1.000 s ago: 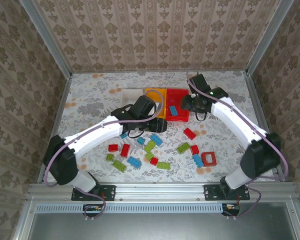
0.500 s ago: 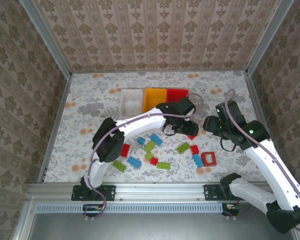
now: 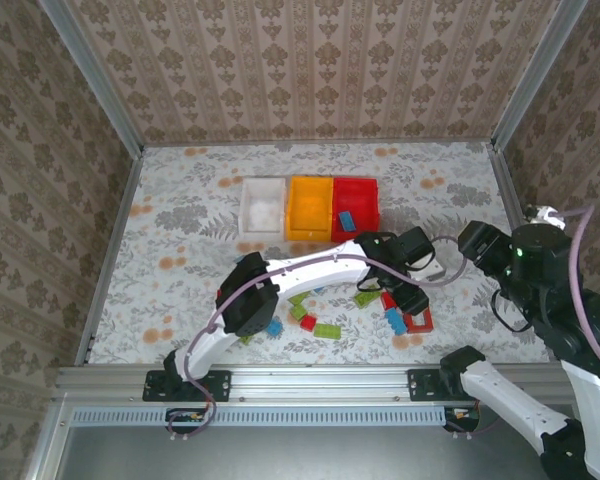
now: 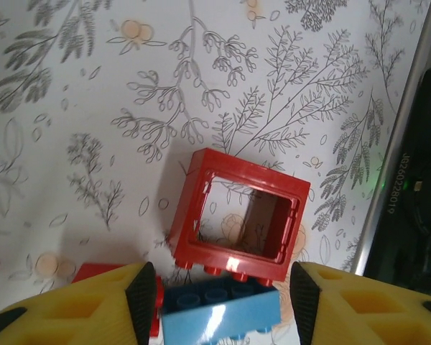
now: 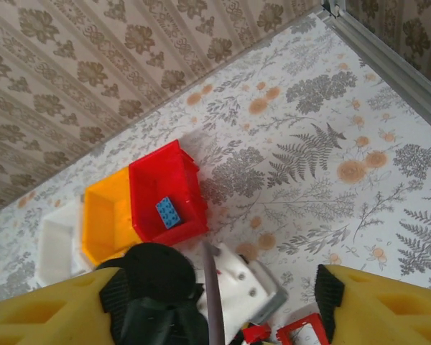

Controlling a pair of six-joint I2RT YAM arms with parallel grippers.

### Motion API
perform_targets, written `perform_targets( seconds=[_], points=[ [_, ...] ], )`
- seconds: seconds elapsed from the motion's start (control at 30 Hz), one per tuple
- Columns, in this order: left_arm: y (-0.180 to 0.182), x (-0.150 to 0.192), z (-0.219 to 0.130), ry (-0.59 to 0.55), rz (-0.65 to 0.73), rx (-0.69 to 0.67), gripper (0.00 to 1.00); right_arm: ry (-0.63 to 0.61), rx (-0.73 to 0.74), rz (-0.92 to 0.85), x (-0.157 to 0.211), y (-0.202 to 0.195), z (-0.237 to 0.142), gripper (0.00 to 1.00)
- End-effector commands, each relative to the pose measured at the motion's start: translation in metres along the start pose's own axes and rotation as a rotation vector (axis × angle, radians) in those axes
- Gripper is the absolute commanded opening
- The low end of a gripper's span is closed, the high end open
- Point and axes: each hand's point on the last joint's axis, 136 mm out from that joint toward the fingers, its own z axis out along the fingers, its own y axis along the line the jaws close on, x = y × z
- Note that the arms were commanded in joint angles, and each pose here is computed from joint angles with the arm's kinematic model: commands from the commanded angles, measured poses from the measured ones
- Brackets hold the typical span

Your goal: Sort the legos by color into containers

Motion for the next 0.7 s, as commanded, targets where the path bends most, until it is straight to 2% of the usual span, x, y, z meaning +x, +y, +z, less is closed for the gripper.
perform_targets(
  seconds=[0.0, 0.2, 0.4, 0.57, 0.67],
  points=[
    [0.0, 0.001, 0.012, 0.03, 0.133, -0.026, 0.55, 0.021, 0.02, 0.026, 0.004, -0.01, -0.011, 0.75],
    [0.012, 0.003, 0.032, 0.053, 0.145, -0.078, 0.58, 0.064, 0.002, 0.02, 0.01, -0.006, -0.012, 0.76],
    [0.009, 0.0, 0.048, 0.052, 0.156, -0.069, 0.58, 0.097, -0.002, 0.007, 0.015, -0.002, -0.008, 0.76],
    [0.011, 0.004, 0.06, 0.066, 0.155, -0.085, 0.54, 0.115, -0.005, -0.009, 0.015, 0.003, -0.005, 0.76],
    [0.013, 0.004, 0.064, 0.066, 0.15, -0.088, 0.48, 0.124, -0.006, -0.014, 0.017, 0.005, -0.003, 0.76]
  ],
)
